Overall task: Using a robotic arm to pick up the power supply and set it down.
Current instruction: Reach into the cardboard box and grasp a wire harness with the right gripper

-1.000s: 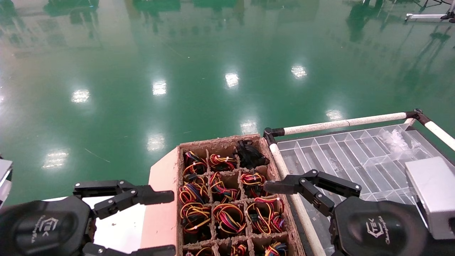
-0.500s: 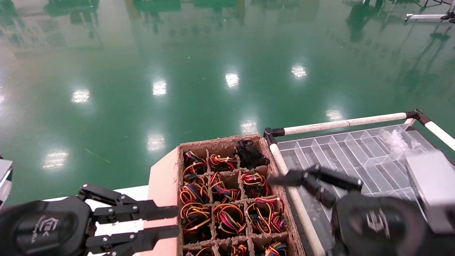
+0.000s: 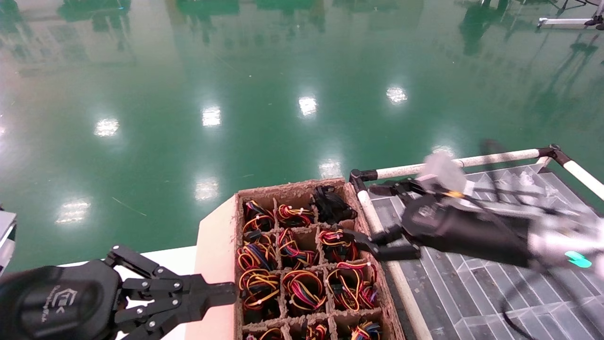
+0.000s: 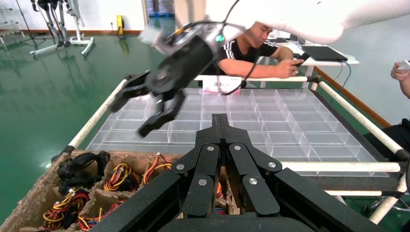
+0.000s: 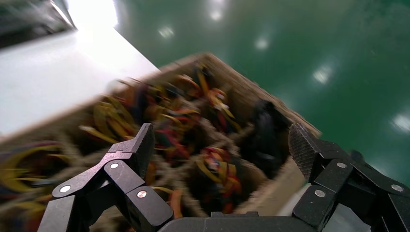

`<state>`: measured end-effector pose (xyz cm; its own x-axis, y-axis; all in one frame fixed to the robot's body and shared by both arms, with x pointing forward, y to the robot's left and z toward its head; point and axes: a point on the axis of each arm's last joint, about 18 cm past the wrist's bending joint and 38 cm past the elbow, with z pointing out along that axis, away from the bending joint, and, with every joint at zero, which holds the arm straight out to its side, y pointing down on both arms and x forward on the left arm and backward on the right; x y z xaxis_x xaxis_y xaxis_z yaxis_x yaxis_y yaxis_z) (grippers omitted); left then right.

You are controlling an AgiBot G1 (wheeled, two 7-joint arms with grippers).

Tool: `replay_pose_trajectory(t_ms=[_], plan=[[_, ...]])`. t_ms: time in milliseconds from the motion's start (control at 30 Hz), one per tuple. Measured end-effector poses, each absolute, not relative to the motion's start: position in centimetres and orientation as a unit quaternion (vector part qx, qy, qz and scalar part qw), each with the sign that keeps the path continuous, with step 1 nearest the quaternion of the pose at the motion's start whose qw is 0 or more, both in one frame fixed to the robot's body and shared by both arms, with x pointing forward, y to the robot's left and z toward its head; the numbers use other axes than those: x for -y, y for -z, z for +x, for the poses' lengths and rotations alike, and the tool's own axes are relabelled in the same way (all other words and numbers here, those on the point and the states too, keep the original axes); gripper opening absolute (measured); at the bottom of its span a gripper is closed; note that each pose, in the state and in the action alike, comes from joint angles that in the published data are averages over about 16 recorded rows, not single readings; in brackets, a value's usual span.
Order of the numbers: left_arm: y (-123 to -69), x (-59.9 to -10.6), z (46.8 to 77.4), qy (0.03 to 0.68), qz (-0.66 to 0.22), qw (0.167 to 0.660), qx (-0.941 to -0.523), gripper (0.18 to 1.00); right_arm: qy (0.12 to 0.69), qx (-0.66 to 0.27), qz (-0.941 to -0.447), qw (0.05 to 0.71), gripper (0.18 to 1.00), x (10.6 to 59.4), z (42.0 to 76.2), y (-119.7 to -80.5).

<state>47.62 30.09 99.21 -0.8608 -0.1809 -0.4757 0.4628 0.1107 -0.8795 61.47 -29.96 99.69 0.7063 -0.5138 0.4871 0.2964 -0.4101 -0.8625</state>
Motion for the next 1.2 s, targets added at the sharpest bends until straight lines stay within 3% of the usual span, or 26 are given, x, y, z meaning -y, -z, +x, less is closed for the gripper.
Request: replay_pose_trajectory(t_ms=[300, 700, 900, 1200], plan=[[-99.2, -30.1, 47.6, 0.659, 0.1, 0.244, -0.704, 0.192, 0.408, -0.098, -0.771, 0.478, 0.995, 27.4, 67.3, -100.3], [-99.2, -30.1, 47.6, 0.659, 0.1, 0.244, -0.704, 0.192, 0.417, -0.099, -0.786, 0.445, 0.918, 25.6, 70.9, -100.1], [-99.2, -30.1, 47.6, 0.659, 0.1, 0.244, -0.704, 0.2, 0.422, -0.098, -0.789, 0.436, 0.825, 25.1, 71.9, -100.1], [-99.2, -30.1, 47.6, 0.659, 0.1, 0.244, -0.704, 0.245, 0.429, -0.1, -0.791, 0.424, 0.621, 24.4, 73.0, -100.0]])
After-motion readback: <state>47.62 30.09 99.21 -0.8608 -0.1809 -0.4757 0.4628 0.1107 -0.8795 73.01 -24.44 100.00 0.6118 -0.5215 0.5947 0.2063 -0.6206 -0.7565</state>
